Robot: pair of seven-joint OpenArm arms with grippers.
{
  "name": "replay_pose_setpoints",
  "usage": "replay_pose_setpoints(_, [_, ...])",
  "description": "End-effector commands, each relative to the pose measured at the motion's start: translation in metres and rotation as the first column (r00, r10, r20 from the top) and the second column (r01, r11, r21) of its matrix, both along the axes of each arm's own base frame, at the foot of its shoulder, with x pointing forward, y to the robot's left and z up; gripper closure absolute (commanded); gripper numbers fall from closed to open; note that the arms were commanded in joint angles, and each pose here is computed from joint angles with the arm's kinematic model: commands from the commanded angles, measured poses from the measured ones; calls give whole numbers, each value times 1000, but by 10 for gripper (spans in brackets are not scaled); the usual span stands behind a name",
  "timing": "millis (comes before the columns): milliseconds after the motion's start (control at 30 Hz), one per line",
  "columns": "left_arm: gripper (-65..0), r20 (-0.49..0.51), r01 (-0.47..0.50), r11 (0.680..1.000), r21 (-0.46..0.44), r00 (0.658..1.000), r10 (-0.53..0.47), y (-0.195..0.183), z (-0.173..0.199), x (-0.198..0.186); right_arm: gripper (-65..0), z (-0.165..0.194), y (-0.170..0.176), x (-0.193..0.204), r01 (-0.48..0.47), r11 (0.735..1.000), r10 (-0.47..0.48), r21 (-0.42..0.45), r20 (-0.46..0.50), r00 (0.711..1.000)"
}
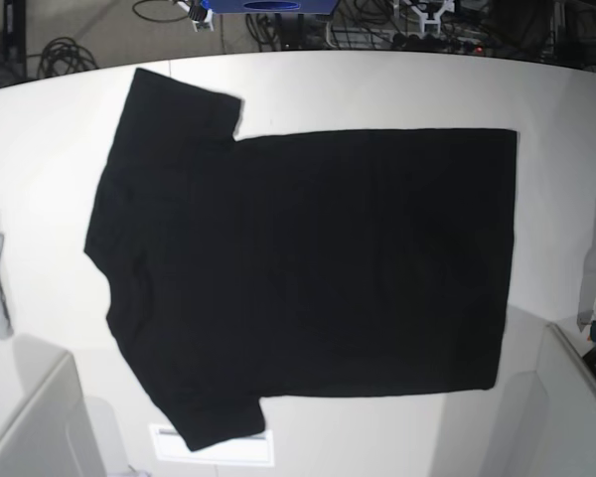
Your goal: Fold the T-shirt properly
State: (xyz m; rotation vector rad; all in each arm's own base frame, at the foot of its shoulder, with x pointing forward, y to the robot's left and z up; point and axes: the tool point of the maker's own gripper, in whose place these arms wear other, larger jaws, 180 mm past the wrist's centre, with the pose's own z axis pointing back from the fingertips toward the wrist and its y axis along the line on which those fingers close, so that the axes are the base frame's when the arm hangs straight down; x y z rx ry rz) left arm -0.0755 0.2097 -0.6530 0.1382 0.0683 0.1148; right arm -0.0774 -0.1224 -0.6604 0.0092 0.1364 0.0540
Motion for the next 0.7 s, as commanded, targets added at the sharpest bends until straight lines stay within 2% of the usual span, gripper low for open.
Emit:
replay_pose_setpoints(0, [0,-9,-2,1000,-17,1000,2,-7,0,-7,0,1,-4,-6,-8,1000,8,-16,-13,1000])
replay_pose_setpoints(100, [0,18,3,1000,-18,1000,-2,-9,-1,-3,0,1,-4,-11,-8,1000,8,-15,-16,1000])
replay_pose_setpoints(267, [0,1,3,1000,-17,1000,-3,-8,1,-14,0,1,-4,-11,-8,1000,8,-15,-16,1000])
replay_pose_setpoints(533, [0,2,-19,1000,-12,1000,19,-6,2,-15,0,2,-4,-13,-8,1000,8,-15,-20,1000])
replay_pose_setpoints(667, [0,24,0,1000,-21,1000,1,-9,3,-12,0,2,-4,-13,-8,1000,8,-15,-19,1000])
